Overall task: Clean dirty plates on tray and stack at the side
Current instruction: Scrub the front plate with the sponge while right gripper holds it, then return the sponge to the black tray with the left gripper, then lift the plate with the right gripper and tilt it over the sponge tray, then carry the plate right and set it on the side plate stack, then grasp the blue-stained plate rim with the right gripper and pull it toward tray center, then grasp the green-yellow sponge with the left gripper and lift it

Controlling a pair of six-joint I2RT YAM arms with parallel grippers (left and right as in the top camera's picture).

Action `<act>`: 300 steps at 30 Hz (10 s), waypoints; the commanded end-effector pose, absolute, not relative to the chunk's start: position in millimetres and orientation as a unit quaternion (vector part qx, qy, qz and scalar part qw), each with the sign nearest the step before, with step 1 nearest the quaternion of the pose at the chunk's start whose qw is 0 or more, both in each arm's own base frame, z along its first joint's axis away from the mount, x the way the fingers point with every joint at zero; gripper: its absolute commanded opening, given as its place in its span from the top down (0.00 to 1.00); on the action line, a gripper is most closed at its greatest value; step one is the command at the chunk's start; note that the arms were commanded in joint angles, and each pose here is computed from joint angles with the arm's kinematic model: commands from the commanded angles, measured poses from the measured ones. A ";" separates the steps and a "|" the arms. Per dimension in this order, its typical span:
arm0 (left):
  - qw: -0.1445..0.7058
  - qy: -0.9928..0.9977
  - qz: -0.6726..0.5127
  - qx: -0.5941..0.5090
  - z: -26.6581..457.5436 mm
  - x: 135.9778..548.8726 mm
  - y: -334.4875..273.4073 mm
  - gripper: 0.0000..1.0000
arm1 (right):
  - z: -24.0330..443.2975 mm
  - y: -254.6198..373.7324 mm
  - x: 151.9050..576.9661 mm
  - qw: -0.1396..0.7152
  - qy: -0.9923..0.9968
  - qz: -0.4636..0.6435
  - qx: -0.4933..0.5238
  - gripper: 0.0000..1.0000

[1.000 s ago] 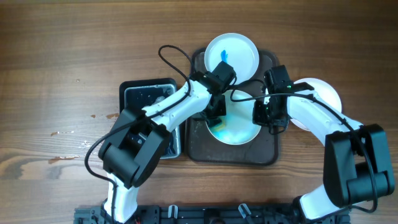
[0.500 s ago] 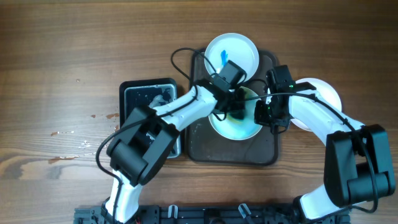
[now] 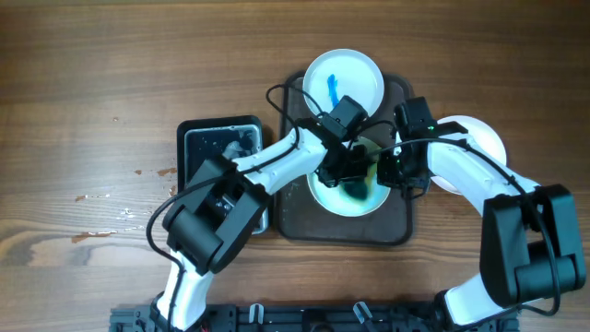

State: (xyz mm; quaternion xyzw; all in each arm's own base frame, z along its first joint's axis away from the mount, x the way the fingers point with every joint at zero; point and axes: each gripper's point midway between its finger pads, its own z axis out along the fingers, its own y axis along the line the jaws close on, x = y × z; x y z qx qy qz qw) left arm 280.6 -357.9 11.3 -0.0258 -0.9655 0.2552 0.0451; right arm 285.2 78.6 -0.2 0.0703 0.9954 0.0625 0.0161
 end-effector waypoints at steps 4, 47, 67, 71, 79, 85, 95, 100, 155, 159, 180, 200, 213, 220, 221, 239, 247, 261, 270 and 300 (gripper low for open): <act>0.066 -0.994 0.056 0.060 -27.6 274.9 -256.7 0.96 | -21.5 64.4 268.4 -0.014 0.998 0.019 0.062 0.95; -0.115 -0.967 -0.014 0.228 99.9 304.5 -62.1 0.34 | 99.1 83.4 308.1 0.084 0.995 0.055 -0.011 0.96; -0.264 -0.884 0.022 0.385 240.0 257.2 38.3 0.00 | 161.5 270.4 360.1 0.249 0.951 0.003 -0.185 0.96; -0.262 -0.885 0.021 0.385 239.3 257.5 38.4 0.00 | 191.0 273.7 370.7 0.340 0.920 -0.071 -0.182 0.96; -0.262 -0.885 0.021 0.385 239.3 257.5 38.3 0.00 | 249.4 290.9 339.0 0.475 0.830 -0.225 -0.188 0.96; -0.262 -0.885 0.021 0.385 239.3 257.5 38.3 0.00 | 283.8 309.4 309.0 0.538 0.765 -0.289 -0.205 0.96; -0.262 -0.885 0.021 0.385 239.3 257.6 38.3 0.00 | 310.4 320.8 279.2 0.584 0.714 -0.329 -0.203 0.96; -0.262 -0.885 0.021 0.385 239.3 257.5 38.3 0.00 | 310.7 323.8 276.5 0.586 0.713 -0.326 -0.206 0.96; -0.262 -0.885 0.021 0.385 239.3 257.5 38.3 0.00 | 274.1 31.6 400.3 0.291 0.926 0.197 0.136 0.96; -0.262 -0.885 0.021 0.385 239.3 257.5 38.3 0.00 | 220.4 -88.3 363.3 0.220 0.920 0.122 0.301 0.96; -0.262 -0.885 0.021 0.385 239.3 257.5 38.4 0.00 | 188.5 -95.0 322.5 0.198 0.924 0.141 0.296 0.59; -0.262 -0.885 0.021 0.385 239.3 257.5 38.4 0.00 | 37.2 80.8 498.3 0.232 0.972 0.024 -0.028 0.38; -0.262 -0.885 0.021 0.385 239.3 257.5 38.4 0.00 | 92.6 74.4 472.9 0.225 0.972 0.064 0.023 0.96; -0.262 -0.885 0.021 0.385 239.3 257.5 38.3 0.00 | 185.1 70.4 443.3 0.288 0.955 0.067 -0.004 0.95; -0.262 -0.885 0.021 0.385 239.3 257.6 38.3 0.00 | 183.0 70.8 441.2 0.283 0.957 0.066 -0.011 0.78; -0.262 -0.885 0.021 0.385 239.3 257.6 38.3 0.00 | 6.2 68.9 477.8 0.185 0.976 0.117 -0.018 0.86; -0.262 -0.885 0.021 0.385 239.3 257.5 38.4 0.00 | 59.6 73.7 460.8 0.173 0.959 0.221 0.021 0.96; -0.262 -0.885 0.021 0.385 239.3 257.5 38.3 0.00 | 117.9 79.5 327.7 0.067 0.990 0.094 0.077 0.96; -0.262 -0.885 0.021 0.385 239.3 257.5 38.3 0.00 | 18.9 109.7 295.8 0.058 0.978 0.179 0.087 0.96; 0.022 -0.956 0.039 0.291 101.1 246.1 -51.2 0.06 | 173.1 97.5 310.4 0.232 0.958 0.166 -0.015 0.56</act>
